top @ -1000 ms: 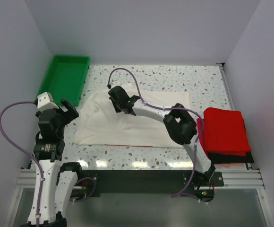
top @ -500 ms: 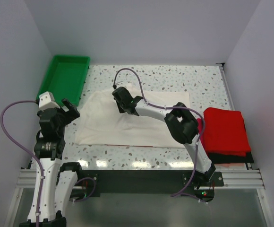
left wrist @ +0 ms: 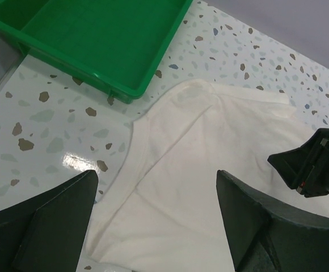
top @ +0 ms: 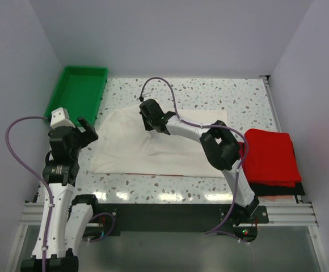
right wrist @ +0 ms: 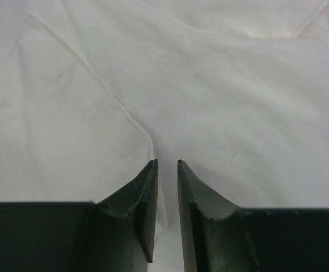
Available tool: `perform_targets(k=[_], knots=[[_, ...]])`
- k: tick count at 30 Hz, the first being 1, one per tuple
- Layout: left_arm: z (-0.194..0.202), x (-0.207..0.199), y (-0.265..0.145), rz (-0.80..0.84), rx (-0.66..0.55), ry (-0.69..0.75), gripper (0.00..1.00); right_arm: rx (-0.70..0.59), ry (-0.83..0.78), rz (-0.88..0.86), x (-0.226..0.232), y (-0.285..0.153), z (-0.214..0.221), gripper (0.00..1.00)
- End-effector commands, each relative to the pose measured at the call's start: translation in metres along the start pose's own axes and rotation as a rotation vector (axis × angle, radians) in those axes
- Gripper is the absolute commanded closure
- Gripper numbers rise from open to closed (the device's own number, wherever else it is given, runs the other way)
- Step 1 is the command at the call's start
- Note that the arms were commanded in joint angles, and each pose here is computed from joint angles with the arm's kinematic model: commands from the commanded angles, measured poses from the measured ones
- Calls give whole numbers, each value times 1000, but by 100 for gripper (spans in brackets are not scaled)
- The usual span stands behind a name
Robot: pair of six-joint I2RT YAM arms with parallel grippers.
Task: Fold and stack the t-shirts
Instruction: Fold the tshirt
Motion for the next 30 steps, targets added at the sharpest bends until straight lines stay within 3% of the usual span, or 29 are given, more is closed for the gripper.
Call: perform_targets(k=[1, 3, 5, 10, 11, 16, 17, 21, 26, 30], knots=[[-9, -11, 11, 54, -2, -19, 10, -139, 55, -22, -6, -30, -47, 75], [-14, -23, 27, 76, 40, -63, 11, -136, 88, 5, -19, -39, -52, 61], [-29, -38, 42, 106, 27, -100, 12, -137, 151, 32, -43, -55, -63, 55], [-25, -76, 118, 22, 153, -92, 17, -128, 256, 75, -103, -83, -63, 50], [-39, -92, 127, 33, 129, -92, 18, -119, 270, 80, -113, -86, -60, 48], [-7, -118, 210, -90, 288, -5, 25, -73, 419, 156, -184, -104, -49, 48], [-15, -130, 220, -75, 273, -7, 27, -63, 434, 169, -193, -105, -45, 48], [17, -140, 274, -35, 379, 16, 39, -44, 500, 200, -233, -106, -33, 48], [34, -160, 303, 170, 397, 60, 43, -97, 472, 52, -232, -85, -47, 48], [52, -153, 310, 163, 422, 73, 40, -119, 447, -73, -219, -51, -63, 48]])
Point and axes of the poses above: each gripper's point midway between its finger pads, its own y axis out along the fingers, its own x axis along the line the jaws close on, z = x × y, the point moved 9 cm from there along -y, back along the fingers, and after that the axes turned 7 degrees about -y, right-handed, at the moved point
